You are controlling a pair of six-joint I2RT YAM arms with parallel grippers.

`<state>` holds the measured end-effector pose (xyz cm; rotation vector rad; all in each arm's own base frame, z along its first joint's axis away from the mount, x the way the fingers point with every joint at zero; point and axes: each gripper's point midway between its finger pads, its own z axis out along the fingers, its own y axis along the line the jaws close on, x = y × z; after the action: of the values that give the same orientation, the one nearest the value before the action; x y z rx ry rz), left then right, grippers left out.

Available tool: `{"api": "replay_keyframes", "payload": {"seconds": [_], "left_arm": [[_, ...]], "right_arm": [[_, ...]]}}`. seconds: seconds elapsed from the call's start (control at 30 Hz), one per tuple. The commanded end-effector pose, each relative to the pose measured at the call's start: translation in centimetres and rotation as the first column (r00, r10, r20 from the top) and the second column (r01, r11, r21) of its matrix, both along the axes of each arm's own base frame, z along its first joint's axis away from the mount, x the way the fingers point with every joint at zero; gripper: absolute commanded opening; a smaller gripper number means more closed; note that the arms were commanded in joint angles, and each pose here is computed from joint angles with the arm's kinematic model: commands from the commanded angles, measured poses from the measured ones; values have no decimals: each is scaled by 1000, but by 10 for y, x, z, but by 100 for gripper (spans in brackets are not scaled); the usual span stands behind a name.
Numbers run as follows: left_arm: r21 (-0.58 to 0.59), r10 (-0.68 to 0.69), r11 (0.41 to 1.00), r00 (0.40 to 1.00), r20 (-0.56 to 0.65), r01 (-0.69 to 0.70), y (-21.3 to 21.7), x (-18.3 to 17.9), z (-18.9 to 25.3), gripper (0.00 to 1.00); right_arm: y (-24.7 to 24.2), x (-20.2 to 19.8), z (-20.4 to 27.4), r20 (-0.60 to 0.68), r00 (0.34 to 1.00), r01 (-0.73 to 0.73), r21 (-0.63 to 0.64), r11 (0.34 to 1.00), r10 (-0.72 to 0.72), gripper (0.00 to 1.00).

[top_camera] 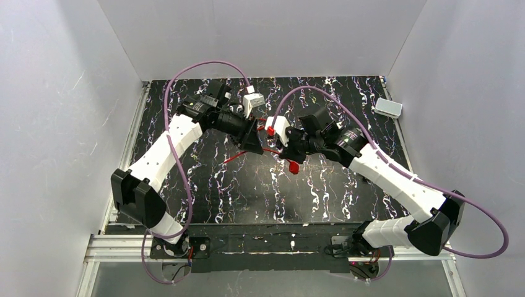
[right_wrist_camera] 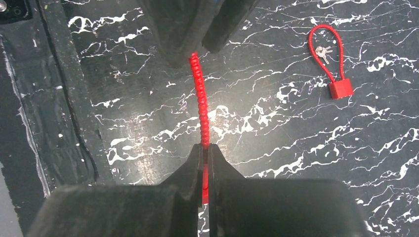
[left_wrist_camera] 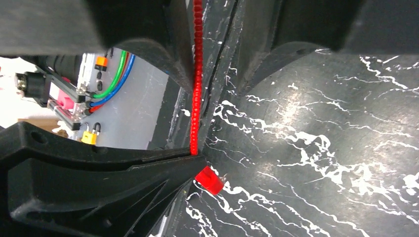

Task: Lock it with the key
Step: Pick up the lock from the center of the board.

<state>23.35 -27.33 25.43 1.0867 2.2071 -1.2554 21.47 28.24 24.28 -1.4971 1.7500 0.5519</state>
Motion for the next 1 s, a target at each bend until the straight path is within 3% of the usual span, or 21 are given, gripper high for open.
{"api": "replay_keyframes", "payload": {"seconds": [0.0,0.07,0.13,0.2,0.33,0.4,0.47,0.73,0.97], "left_arm": [[-82,-44,996,998,-48,40,-10,-11,16,22],[-86,-53,995,998,-29,50,-8,-14,17,2],[-89,-65,994,998,23,67,-4,-18,21,0],[-96,-82,991,994,73,89,1,-23,25,0],[-104,-138,982,977,160,156,11,-34,35,0],[-107,-187,971,960,209,213,16,-44,39,0],[-110,-219,961,940,261,254,21,-53,43,0],[-99,-280,914,789,546,393,41,-88,68,0],[-69,-277,903,696,663,425,54,-107,81,0]], "right_arm": [[15,-3,50,62,998,-33,146,989,24,1],[15,-5,52,59,998,-33,160,987,23,1],[14,-8,53,53,998,-32,175,984,23,4],[12,-10,52,36,999,-19,179,984,13,23],[9,-21,51,2,999,-44,171,984,44,69],[7,-31,53,-1,996,-83,178,981,84,86],[5,-39,53,-5,993,-117,183,976,120,97],[3,-74,38,-70,952,-280,191,941,297,99],[12,-109,31,-145,858,-440,285,851,492,98]]}}
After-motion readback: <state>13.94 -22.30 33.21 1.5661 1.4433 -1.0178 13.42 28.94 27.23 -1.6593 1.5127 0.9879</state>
